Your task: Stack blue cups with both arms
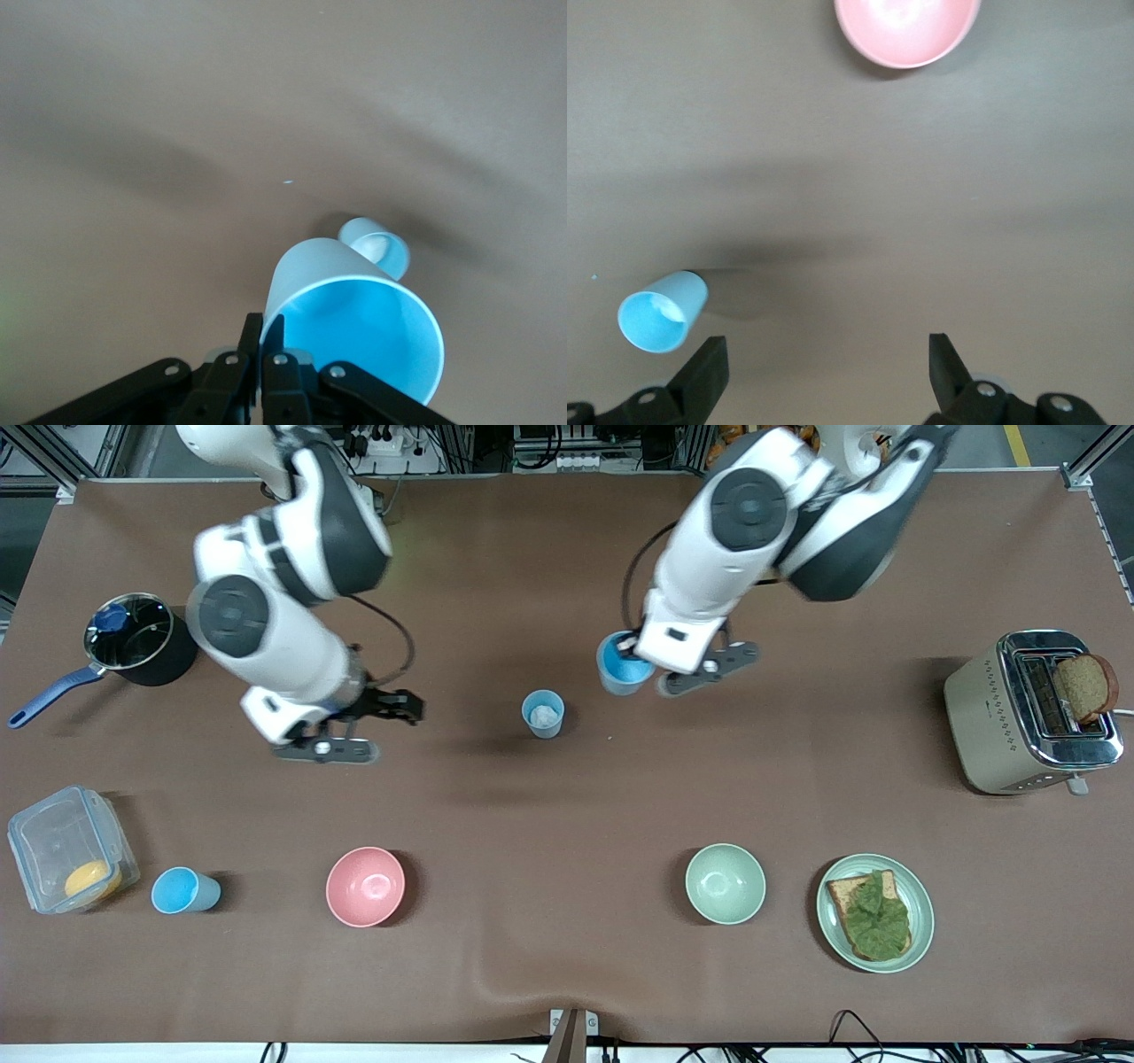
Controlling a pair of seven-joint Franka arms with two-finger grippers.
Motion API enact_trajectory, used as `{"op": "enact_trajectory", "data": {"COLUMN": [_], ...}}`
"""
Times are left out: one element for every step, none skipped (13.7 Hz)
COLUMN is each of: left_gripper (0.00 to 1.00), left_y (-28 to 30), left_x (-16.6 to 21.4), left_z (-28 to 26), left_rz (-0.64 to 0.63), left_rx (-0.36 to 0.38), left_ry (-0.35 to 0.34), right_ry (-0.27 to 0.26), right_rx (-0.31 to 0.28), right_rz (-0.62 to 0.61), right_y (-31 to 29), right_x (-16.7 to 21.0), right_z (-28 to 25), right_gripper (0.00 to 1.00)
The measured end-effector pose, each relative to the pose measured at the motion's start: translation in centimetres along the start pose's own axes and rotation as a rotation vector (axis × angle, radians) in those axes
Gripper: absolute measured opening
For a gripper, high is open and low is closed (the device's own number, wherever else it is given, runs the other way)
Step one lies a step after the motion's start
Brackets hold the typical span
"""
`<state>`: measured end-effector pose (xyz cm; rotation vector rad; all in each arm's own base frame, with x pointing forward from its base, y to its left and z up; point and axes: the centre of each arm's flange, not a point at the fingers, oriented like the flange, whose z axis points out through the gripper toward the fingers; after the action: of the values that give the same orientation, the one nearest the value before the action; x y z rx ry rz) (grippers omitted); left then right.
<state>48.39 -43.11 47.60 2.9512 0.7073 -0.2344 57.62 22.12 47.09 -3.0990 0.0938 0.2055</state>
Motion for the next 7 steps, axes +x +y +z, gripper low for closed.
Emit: {"op": "enact_trajectory", "data": {"left_gripper": [0.03,0.03,0.03,0.03,0.03,0.03,0.03], "left_y": [1.5,2.9,4.0,4.8,5.5,6.1,6.6], "left_x": [-1.2,-2.4,-3.5,-4.6,-5.5,-6.3,-6.7], "left_z": [1.6,3.3,5.1,6.8,8.5,9.9,11.2], "left_rz": [-0.025,-0.037,-0.041,-0.038,-0.032,-0.028,-0.025], "left_rx": [0.003,0.01,0.018,0.026,0.031,0.031,0.029], "left_ry": [0.014,0.024,0.029,0.03,0.03,0.033,0.033], "right_ry": [-0.009,-0.017,-0.027,-0.036,-0.039,-0.036,-0.034], "right_rx": [0.001,0.005,0.007,0.008,0.01,0.013,0.016], "right_rz": [-0.018,-0.03,-0.025,-0.006,0.012,0.028,0.044], "right_y": [2.1,4.2,6.2,7.9,9.4,10.6,11.7], "right_x": [0.1,0.1,0.1,-0.1,-0.2,-0.1,0.1], "right_z": [-1.5,-3.3,-5.2,-6.9,-8.2,-9.1,-9.4], "right_gripper": [1.0,1.0,1.0,1.0,1.0,1.0,1.0]}}
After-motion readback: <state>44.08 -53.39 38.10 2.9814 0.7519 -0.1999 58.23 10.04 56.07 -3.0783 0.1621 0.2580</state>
